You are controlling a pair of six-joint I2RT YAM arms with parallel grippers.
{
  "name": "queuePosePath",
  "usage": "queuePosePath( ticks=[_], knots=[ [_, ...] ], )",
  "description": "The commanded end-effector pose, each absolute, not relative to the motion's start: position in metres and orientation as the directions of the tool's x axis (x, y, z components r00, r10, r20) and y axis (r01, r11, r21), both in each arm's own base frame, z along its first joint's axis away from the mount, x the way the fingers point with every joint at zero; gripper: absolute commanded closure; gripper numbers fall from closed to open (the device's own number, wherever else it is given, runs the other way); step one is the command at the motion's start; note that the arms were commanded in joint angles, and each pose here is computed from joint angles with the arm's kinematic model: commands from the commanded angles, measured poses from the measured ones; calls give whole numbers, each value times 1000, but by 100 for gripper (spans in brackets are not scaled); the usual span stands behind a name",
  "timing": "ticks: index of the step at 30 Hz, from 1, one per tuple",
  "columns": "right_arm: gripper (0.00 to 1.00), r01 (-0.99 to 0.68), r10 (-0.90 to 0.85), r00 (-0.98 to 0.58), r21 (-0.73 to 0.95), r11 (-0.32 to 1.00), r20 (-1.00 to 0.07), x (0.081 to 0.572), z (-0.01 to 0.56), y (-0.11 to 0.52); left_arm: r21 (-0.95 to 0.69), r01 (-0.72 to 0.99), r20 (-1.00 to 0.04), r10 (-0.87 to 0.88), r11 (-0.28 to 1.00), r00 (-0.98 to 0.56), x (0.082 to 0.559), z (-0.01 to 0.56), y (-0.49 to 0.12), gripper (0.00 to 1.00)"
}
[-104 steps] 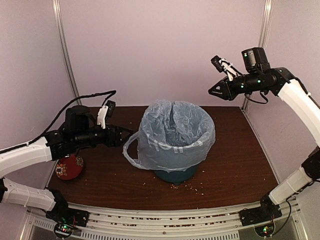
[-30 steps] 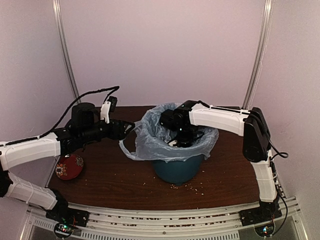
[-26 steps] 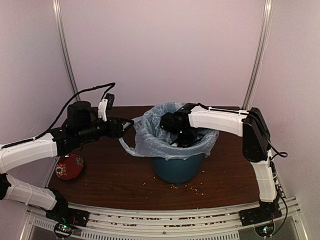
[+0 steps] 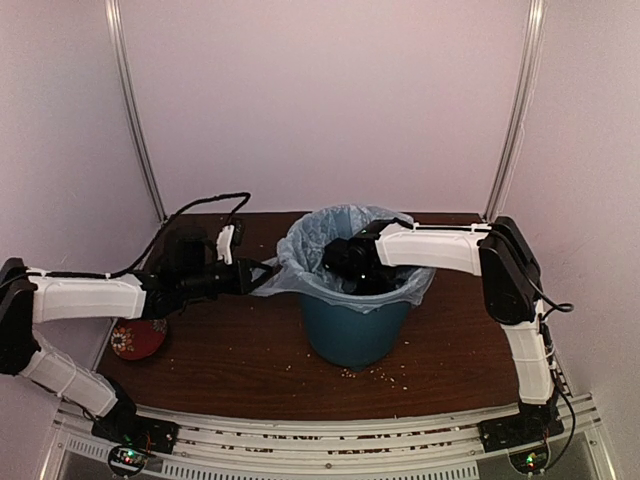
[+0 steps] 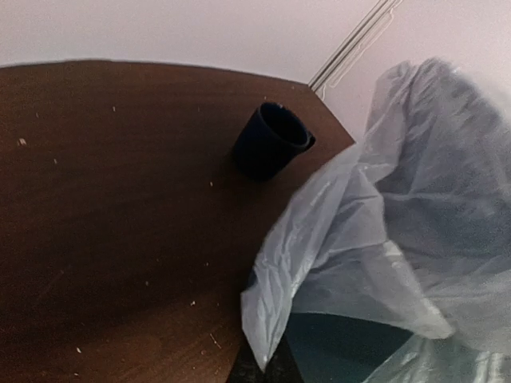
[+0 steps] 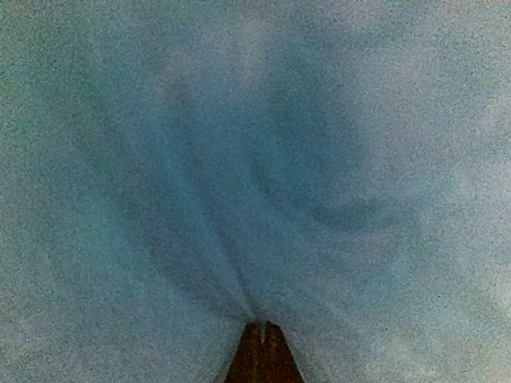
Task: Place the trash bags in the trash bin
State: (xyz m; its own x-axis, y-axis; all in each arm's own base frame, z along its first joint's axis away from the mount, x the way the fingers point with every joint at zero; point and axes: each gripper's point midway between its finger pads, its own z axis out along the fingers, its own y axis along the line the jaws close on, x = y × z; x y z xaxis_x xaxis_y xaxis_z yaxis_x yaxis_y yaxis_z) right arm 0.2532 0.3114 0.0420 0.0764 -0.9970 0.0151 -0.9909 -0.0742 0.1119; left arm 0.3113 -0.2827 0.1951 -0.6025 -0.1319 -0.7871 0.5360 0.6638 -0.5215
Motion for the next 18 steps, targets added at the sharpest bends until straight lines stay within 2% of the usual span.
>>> queuePosePath(
  ticks=[1, 6, 12, 15, 18],
  knots=[
    [100, -990, -996, 90, 112, -89, 4, 248, 44, 313, -597, 544, -749, -166, 589, -642, 309, 167, -300, 100],
    [100, -991, -996, 83, 103, -84, -12, 249, 48, 314, -635, 613, -740, -143, 470, -657, 291, 160, -323, 100],
    [100, -990, -997, 77, 118, -77, -9, 246, 44, 313, -669, 629, -707, -78, 395, -702, 272, 133, -360, 100],
    [100, -990, -998, 69, 120, -70, -15, 246, 42, 314, -674, 627, -703, -79, 390, -707, 270, 125, -368, 83],
    [100, -991, -998, 62, 115, -64, -22, 247, 45, 316, -673, 620, -705, -97, 403, -703, 272, 124, -366, 71]
  ],
)
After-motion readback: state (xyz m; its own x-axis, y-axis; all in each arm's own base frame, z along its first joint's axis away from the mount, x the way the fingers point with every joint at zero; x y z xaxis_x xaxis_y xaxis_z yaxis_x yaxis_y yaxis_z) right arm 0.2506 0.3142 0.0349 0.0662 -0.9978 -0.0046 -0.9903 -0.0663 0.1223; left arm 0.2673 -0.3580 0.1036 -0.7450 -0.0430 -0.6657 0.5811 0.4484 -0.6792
